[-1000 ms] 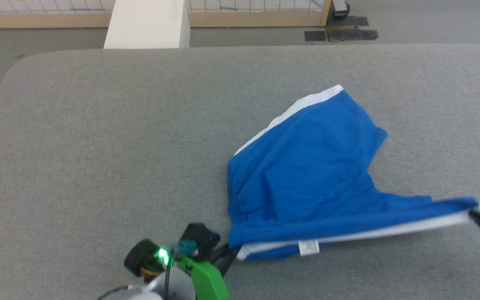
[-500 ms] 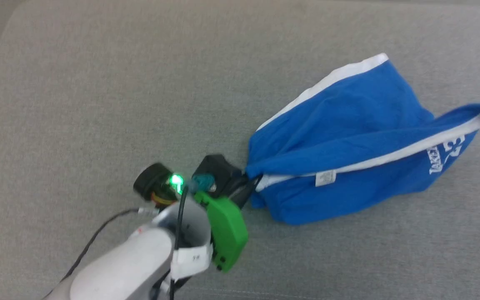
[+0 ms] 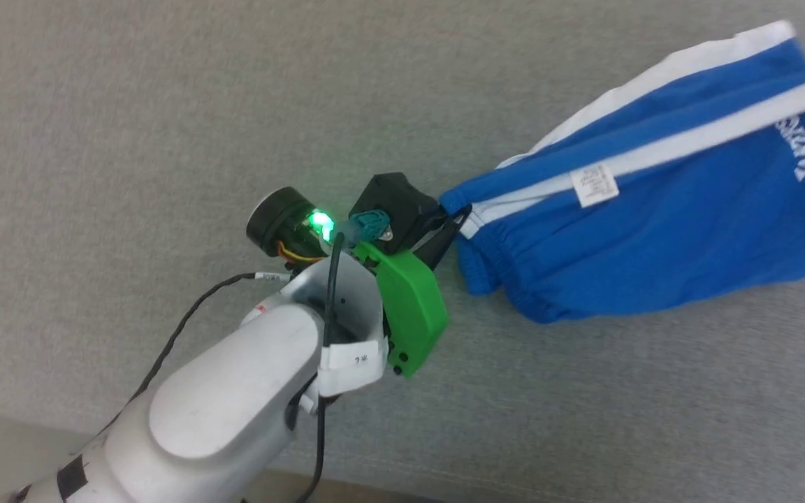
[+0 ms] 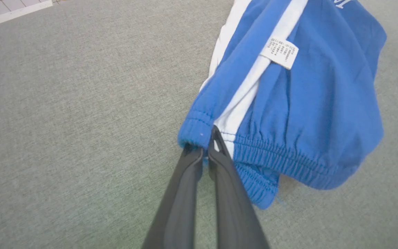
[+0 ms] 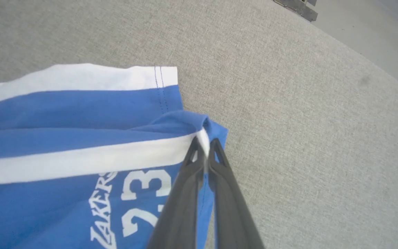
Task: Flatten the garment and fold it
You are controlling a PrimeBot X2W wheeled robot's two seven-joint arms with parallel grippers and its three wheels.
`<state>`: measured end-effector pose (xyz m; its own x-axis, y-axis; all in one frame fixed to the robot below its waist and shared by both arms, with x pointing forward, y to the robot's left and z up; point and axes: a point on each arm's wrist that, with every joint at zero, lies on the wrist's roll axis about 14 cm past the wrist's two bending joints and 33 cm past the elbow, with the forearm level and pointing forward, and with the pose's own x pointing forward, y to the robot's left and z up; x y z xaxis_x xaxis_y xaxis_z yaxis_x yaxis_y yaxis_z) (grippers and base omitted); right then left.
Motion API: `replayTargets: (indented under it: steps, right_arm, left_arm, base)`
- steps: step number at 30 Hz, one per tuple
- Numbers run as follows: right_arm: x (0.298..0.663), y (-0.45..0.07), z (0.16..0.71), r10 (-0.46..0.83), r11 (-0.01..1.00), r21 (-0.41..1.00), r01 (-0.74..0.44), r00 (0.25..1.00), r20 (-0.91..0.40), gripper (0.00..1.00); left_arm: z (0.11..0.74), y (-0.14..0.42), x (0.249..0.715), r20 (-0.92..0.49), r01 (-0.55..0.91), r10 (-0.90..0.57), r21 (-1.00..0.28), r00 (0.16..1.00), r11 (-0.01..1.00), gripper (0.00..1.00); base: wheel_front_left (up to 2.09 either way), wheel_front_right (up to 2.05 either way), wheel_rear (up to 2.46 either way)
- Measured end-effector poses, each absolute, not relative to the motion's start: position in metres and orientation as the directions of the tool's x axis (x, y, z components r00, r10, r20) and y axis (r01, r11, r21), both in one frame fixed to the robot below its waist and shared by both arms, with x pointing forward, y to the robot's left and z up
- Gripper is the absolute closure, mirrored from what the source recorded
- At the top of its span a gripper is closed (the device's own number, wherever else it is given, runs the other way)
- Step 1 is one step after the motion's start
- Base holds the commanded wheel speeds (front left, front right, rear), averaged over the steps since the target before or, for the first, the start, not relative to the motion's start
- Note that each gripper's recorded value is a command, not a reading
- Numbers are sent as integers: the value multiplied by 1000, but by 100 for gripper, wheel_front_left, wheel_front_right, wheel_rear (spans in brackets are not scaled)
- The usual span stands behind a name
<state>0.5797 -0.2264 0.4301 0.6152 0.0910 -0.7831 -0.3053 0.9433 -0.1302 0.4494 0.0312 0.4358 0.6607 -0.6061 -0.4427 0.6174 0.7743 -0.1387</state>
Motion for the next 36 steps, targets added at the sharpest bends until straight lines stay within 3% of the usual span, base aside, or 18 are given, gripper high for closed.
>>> replayTargets:
  steps: [10, 11, 12, 13, 14, 15, 20, 23, 28, 36]
  right_arm:
    - [608, -197, 382, 137, 930, -111, -350, 612, -779, 100]
    - [610, -196, 379, 140, 932, -106, -346, 615, -776, 68]
    - [611, -196, 378, 141, 933, -105, -344, 619, -773, 0]
    - [613, -196, 378, 141, 933, -107, -343, 624, -769, 0]
    - [613, -195, 378, 140, 931, -113, -346, 628, -765, 0]
    - [612, -196, 378, 138, 931, -119, -346, 632, -763, 0]
    - [611, -197, 394, 149, 933, -126, -338, 677, -720, 0]
    - [612, -193, 419, 182, 935, -118, -336, 734, -654, 0]
    - [601, -190, 467, 243, 927, -128, -351, 826, -509, 0]
    - [561, -209, 509, 255, 937, -144, -318, 904, -343, 0]
  left_arm:
    - [412, 50, 457, -472, 553, -550, -147, 689, 820, 100]
    - [410, 50, 457, -477, 549, -545, -148, 689, 823, 100]
    - [409, 51, 457, -479, 546, -543, -149, 689, 824, 100]
    - [408, 51, 457, -479, 543, -541, -149, 692, 826, 99]
    - [409, 52, 458, -475, 540, -538, -146, 697, 829, 21]
    - [410, 53, 458, -472, 537, -533, -142, 702, 832, 0]
    - [416, 61, 460, -461, 512, -502, -114, 732, 851, 0]
    - [422, 71, 460, -449, 516, -474, -34, 757, 856, 0]
    - [442, 92, 456, -382, 419, -397, -28, 834, 907, 0]
    - [498, 147, 451, -171, 193, -189, 10, 967, 981, 0]
  base:
    - [0, 0, 0]
    - [0, 0, 0]
    - [0, 0, 0]
    - [0, 0, 0]
    - [0, 0, 0]
    - [0, 0, 0]
    - [0, 0, 0]
    - [0, 0, 0]
    - [0, 0, 0]
    - [0, 0, 0]
